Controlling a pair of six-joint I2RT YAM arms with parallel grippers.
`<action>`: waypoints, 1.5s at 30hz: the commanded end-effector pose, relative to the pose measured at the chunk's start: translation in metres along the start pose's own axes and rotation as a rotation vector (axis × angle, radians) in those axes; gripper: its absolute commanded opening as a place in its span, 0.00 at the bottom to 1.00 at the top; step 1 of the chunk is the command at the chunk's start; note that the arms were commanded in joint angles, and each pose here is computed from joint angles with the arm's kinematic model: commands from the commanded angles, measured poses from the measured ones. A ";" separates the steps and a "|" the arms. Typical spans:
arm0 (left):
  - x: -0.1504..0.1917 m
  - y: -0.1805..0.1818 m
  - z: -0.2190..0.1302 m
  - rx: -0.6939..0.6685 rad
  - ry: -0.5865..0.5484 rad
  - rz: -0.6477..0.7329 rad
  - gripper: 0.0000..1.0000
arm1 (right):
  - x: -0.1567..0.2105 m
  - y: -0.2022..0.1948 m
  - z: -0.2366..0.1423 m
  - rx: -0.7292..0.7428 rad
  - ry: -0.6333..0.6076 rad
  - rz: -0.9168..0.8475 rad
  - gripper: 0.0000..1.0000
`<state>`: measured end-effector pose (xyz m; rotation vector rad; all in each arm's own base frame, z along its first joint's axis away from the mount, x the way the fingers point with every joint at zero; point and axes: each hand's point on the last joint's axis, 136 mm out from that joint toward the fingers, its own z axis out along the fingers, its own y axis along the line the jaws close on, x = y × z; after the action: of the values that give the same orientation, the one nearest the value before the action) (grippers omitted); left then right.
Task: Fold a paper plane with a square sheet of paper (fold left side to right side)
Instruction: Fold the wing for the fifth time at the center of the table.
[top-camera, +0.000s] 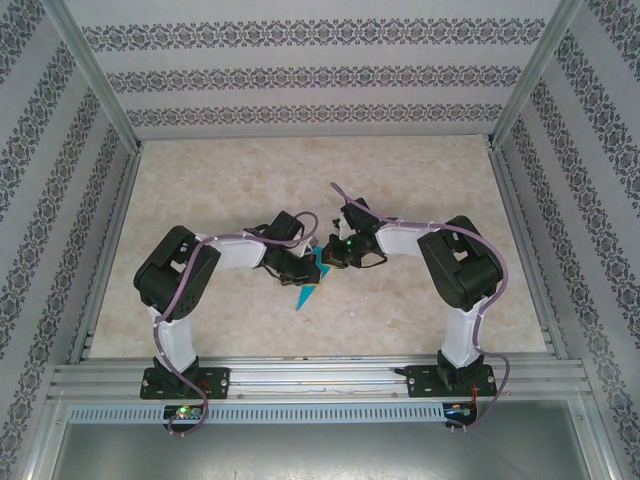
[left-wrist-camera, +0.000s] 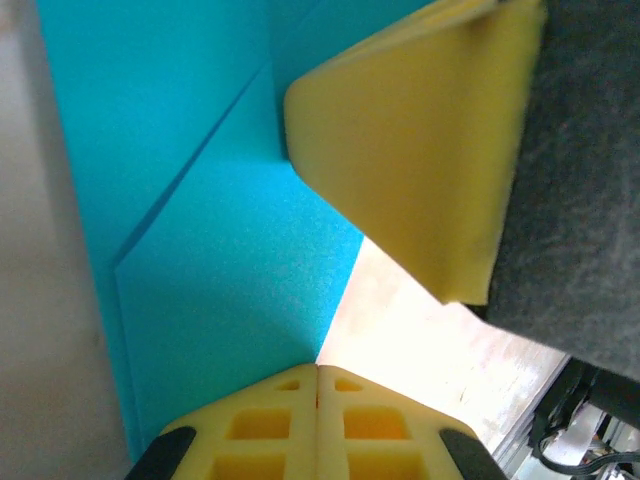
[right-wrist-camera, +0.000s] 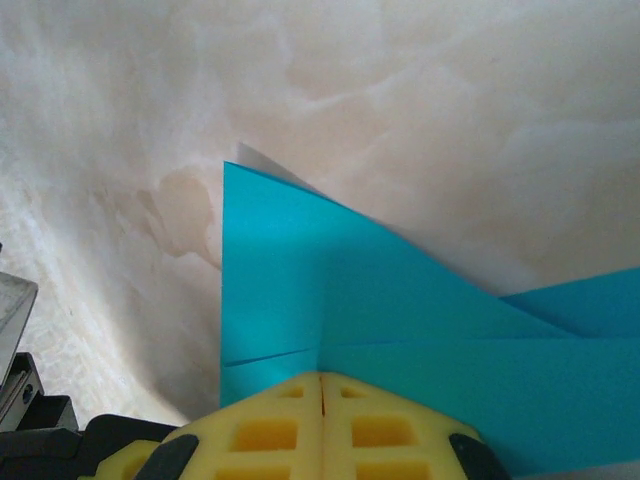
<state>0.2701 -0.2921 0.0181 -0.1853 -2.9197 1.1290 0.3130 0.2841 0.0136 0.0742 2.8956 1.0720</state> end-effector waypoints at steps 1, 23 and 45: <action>0.046 0.030 0.000 -0.082 0.117 -0.044 0.00 | 0.028 -0.059 0.017 0.187 0.090 0.092 0.00; 0.119 0.057 -0.019 -0.096 0.139 -0.066 0.00 | 0.025 -0.063 0.019 0.205 0.104 0.098 0.00; 0.139 0.065 -0.022 -0.093 0.117 -0.098 0.00 | 0.024 -0.061 0.022 0.206 0.112 0.088 0.00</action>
<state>0.1867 -0.2405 0.0146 -0.2045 -2.9386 1.1804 0.3063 0.2919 0.0127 0.0510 2.9585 1.1371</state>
